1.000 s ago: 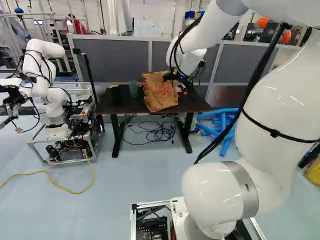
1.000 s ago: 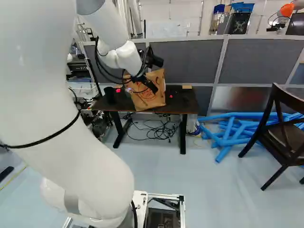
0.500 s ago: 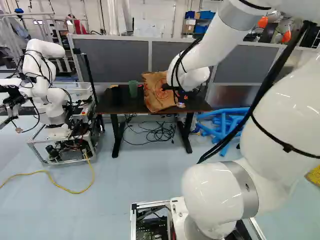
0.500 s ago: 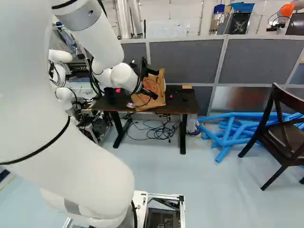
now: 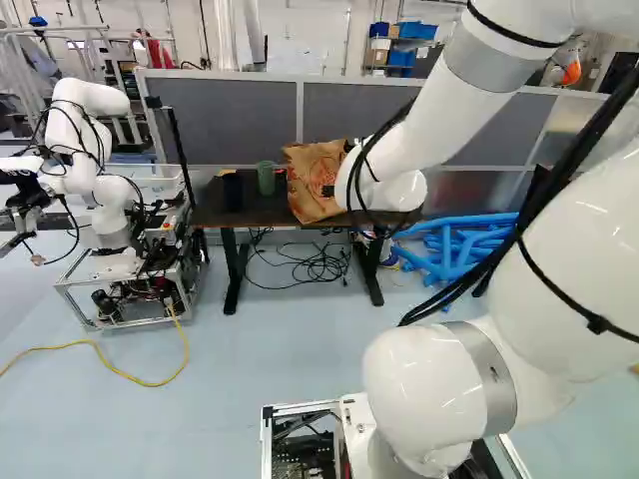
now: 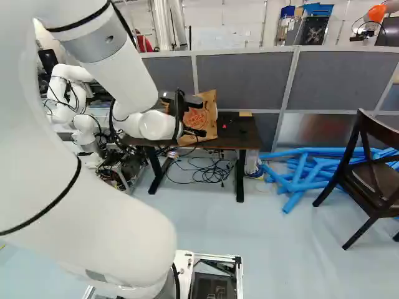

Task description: Pick up the bag on the ground and place it on the table

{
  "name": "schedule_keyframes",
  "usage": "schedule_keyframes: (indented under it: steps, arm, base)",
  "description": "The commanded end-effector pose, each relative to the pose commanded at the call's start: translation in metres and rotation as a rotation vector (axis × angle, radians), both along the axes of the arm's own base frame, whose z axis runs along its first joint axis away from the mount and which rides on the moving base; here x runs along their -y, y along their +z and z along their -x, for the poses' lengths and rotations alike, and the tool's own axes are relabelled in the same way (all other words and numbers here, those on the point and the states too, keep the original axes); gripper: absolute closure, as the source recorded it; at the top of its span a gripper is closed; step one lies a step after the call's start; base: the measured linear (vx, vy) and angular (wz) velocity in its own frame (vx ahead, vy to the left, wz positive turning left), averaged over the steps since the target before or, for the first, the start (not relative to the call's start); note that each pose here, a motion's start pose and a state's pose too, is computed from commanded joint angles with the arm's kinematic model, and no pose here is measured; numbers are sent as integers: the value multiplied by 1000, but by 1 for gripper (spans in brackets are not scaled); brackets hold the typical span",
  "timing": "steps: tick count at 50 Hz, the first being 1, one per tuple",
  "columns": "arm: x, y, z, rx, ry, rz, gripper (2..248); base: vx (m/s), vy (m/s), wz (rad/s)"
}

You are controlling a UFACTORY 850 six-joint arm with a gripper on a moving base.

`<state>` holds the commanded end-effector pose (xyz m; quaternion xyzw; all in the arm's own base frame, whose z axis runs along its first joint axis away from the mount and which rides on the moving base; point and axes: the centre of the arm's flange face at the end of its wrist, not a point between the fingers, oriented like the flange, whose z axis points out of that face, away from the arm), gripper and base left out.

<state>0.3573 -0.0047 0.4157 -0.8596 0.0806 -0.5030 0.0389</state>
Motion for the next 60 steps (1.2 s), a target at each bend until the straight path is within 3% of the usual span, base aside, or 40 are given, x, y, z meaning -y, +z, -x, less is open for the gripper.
schedule_keyframes:
  steps: [29,60]
  arm:
    - [-3,-31,51,107,55,93,3]
    - [-4,-47,81,169,82,148,3]
  base:
    - [0,0,0]
    - [0,0,0]
